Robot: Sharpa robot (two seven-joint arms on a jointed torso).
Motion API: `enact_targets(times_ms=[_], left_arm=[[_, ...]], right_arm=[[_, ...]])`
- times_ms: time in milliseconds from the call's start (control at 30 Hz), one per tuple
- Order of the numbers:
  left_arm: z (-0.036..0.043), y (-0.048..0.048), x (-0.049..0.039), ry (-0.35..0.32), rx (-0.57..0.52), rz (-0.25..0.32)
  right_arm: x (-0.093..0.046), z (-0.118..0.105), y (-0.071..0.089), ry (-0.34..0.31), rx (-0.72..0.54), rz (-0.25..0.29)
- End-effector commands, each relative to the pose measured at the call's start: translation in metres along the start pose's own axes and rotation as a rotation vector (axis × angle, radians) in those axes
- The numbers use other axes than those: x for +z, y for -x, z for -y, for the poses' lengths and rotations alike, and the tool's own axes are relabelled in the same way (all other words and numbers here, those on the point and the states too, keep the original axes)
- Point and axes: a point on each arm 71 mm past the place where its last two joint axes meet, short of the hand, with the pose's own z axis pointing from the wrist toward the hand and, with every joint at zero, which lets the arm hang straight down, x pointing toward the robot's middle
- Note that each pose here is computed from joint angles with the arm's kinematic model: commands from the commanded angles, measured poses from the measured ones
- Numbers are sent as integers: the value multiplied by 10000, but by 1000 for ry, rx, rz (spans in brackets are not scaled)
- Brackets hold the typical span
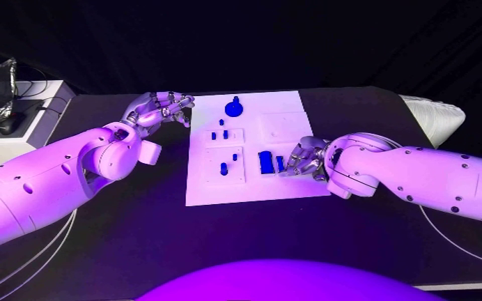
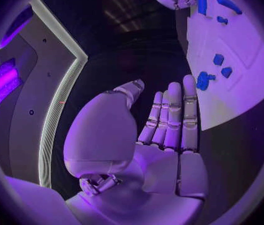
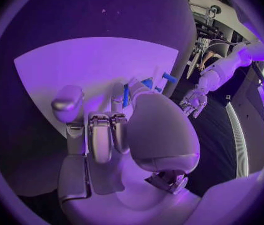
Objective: Assemble the parts on the task board
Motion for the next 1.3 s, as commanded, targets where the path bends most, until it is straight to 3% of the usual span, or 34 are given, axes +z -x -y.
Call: enact_targets(times_ms=[33, 367, 667, 867, 1033, 1300], left_arm=[[4, -25, 4, -6, -4, -18], [-4, -19, 11, -6, -4, -15], [-17, -23, 18, -9, -5, -12], [-27, -26, 19, -17, -14, 1], [-42, -22, 17, -23, -30, 23], [-63, 8, 32, -41, -57, 111]], right_arm=[[-27, -7, -22, 36, 15, -9], [-160, 20, 88, 90, 62, 17], [-237, 75, 314, 127, 107, 89], [-222, 161, 583, 174, 222, 219], [-181, 176, 759, 266, 361, 325], [-46, 115, 912, 406, 500, 433]])
